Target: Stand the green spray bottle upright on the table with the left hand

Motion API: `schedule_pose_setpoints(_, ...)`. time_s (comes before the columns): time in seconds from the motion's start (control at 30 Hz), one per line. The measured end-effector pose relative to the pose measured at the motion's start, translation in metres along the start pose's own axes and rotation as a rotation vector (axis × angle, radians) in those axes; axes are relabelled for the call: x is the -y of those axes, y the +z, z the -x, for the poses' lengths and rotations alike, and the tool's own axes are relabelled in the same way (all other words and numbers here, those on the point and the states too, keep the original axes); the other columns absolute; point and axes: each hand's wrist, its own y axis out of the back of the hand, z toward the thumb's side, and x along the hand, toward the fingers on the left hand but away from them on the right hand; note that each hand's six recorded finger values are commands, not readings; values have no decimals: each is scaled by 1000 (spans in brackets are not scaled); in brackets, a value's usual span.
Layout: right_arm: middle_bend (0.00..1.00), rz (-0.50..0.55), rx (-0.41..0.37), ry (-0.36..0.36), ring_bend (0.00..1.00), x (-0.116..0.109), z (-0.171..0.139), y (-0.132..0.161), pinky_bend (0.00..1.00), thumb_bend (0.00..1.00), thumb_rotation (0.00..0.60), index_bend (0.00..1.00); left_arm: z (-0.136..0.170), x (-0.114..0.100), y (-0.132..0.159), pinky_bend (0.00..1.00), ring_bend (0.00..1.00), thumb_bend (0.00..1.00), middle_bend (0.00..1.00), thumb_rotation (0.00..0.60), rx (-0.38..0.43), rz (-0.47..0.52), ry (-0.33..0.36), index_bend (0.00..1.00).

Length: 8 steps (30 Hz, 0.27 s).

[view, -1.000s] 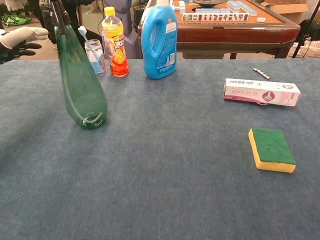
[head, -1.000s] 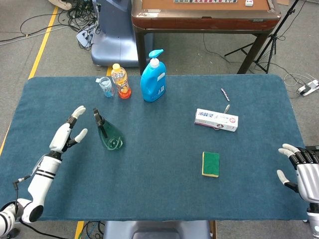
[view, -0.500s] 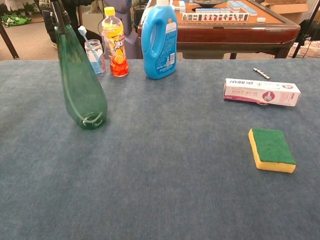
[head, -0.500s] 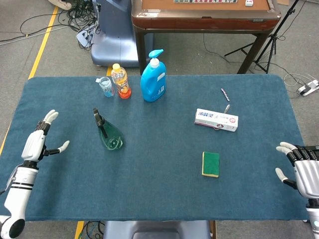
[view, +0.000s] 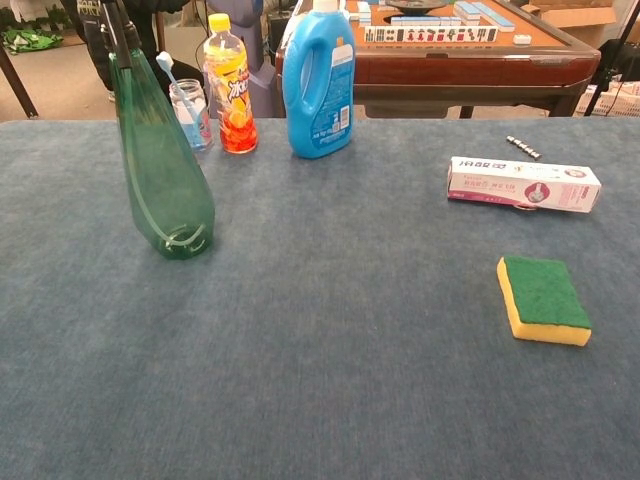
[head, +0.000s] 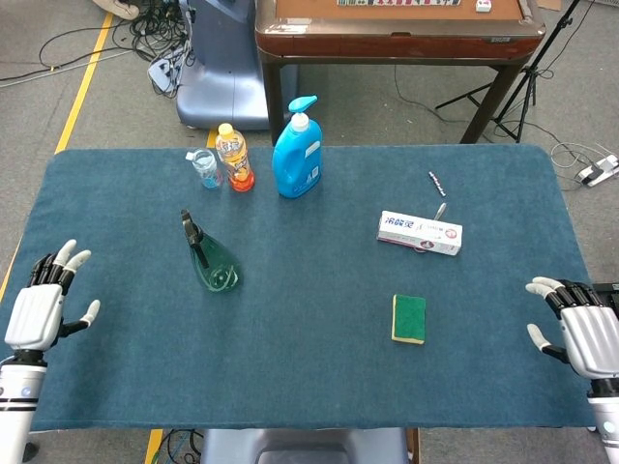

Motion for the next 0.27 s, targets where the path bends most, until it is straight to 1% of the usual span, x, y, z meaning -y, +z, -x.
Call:
schedule_pose_setpoints(0.1, 273, -1, -3, 5, 194, 1, 0, 1, 222, 300, 600, 290, 12, 0, 1, 0, 0, 374, 17, 600, -13, -43, 7, 133)
schedule_pose_setpoints(0.27, 273, -1, -5, 7, 194, 1, -1, 3, 222, 300, 600, 291, 25, 1, 4, 0, 0, 374, 17, 600, -28, -71, 19, 133)
